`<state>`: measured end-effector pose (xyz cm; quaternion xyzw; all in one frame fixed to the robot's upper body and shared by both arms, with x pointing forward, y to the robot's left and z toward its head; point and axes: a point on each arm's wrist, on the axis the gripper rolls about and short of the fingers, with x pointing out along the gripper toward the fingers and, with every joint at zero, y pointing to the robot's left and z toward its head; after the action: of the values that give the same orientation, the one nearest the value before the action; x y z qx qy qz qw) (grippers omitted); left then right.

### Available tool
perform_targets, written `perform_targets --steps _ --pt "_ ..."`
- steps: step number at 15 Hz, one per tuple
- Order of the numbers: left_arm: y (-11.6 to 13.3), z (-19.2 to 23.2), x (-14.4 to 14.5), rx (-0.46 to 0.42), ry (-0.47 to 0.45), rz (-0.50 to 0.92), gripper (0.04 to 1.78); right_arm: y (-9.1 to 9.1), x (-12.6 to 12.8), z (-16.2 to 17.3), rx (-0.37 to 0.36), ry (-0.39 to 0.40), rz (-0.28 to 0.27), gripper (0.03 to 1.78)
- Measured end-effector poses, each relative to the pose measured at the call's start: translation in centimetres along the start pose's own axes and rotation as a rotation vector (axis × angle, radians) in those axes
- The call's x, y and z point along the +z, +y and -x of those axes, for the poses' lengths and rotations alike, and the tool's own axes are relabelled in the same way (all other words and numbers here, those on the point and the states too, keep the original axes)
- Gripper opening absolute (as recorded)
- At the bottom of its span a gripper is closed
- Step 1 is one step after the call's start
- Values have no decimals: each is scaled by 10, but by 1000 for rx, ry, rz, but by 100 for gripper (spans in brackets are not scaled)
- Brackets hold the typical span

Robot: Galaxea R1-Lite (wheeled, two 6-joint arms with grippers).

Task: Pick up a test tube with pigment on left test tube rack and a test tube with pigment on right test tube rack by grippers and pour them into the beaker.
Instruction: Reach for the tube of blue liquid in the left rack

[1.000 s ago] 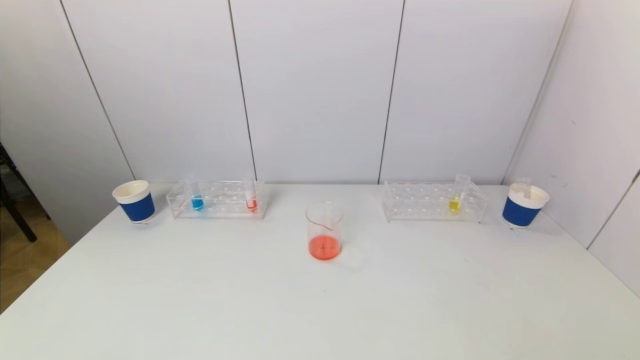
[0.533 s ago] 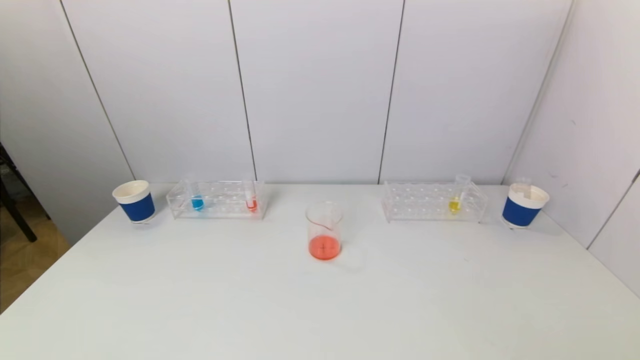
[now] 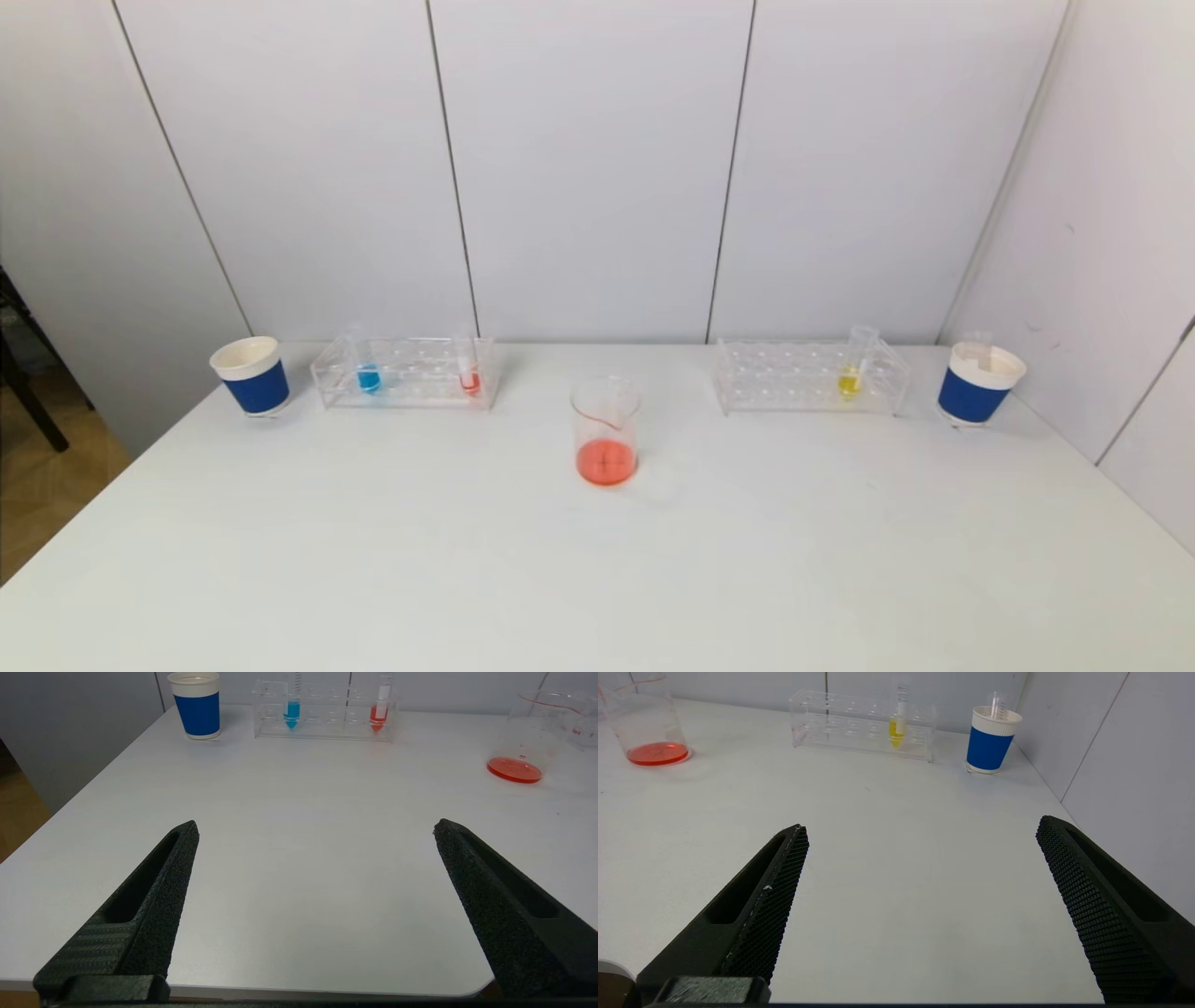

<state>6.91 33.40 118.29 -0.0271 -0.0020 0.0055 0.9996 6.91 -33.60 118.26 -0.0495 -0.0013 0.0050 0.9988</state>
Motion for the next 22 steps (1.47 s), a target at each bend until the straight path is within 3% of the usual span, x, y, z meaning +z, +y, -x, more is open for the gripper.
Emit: perform_targets --steps 22 --pt "0 0 0 0 0 0 176 0 0 0 0 0 0 177"
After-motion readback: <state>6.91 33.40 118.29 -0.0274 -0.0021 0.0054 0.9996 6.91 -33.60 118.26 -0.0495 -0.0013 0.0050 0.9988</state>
